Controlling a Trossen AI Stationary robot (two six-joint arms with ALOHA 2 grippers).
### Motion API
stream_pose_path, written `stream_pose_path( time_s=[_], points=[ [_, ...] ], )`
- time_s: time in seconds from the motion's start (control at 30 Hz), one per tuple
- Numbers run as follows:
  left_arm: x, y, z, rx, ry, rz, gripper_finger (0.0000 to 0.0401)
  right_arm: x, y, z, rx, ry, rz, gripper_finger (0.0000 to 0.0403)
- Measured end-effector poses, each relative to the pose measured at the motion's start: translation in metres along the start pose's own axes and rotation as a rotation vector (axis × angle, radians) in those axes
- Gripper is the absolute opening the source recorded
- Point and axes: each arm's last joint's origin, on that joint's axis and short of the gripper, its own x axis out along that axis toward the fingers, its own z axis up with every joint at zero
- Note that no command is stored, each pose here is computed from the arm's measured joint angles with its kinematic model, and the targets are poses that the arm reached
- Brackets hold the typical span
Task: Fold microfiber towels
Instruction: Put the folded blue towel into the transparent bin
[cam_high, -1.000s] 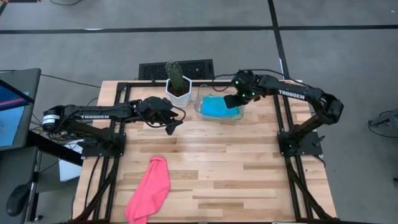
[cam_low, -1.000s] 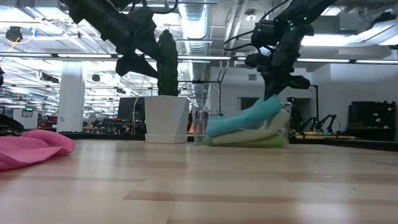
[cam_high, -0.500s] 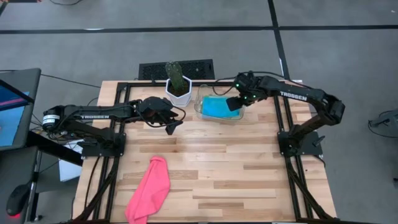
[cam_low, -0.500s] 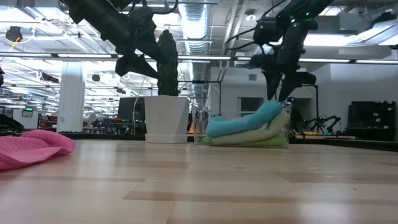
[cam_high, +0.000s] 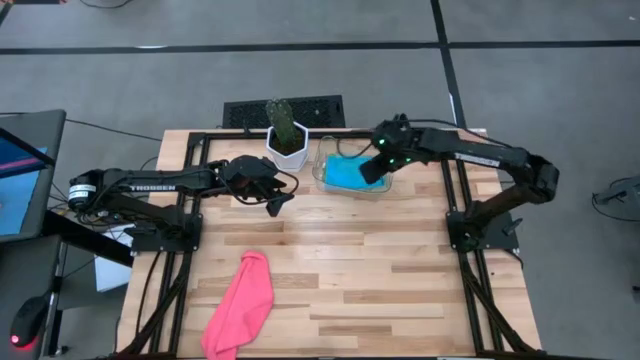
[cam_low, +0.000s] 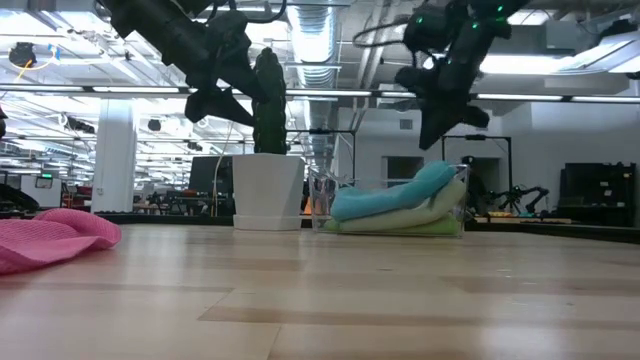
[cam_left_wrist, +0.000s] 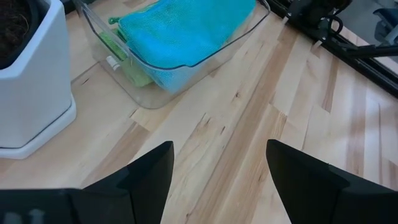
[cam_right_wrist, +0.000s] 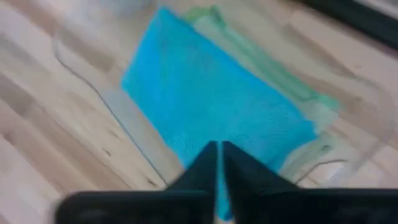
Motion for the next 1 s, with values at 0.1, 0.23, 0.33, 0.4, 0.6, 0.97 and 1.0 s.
stream_pose_path(
  time_s=[0.1, 0.23, 0.33, 0.4, 0.6, 0.97, 1.0],
  points=[
    [0.0, 0.0, 0.0, -0.01, 0.0, 0.001, 0.0249, 0.015, 0.0, 0.0, -0.008, 0.057, -0.028, 0.0018],
    [0.0, 0.0, 0.0, -0.01, 0.0, 0.001, 0.0249, 0.025, -0.007, -0.009, -0.019, 0.146, -0.177, 0.001],
    [0.0, 0.0, 0.0, -0.01, -0.004, 0.0, 0.0249, 0.027, -0.008, -0.01, -0.026, 0.158, -0.215, 0.0011],
    [0.0, 0.0, 0.0, -0.008, -0.005, -0.001, 0.0249, 0.029, -0.008, -0.008, -0.024, 0.15, -0.213, 0.0013],
    [0.0, 0.0, 0.0, -0.005, -0.006, -0.001, 0.0249, 0.052, -0.008, -0.01, -0.03, 0.219, -0.248, 0.0007],
    [0.0, 0.0, 0.001, -0.002, -0.006, -0.001, 0.0249, 0.093, -0.007, -0.019, -0.061, 0.347, -0.306, 0.0007],
    [0.0, 0.0, 0.001, -0.002, -0.006, -0.001, 0.0249, 0.093, -0.007, -0.019, -0.061, 0.35, -0.307, 0.0009]
  ],
)
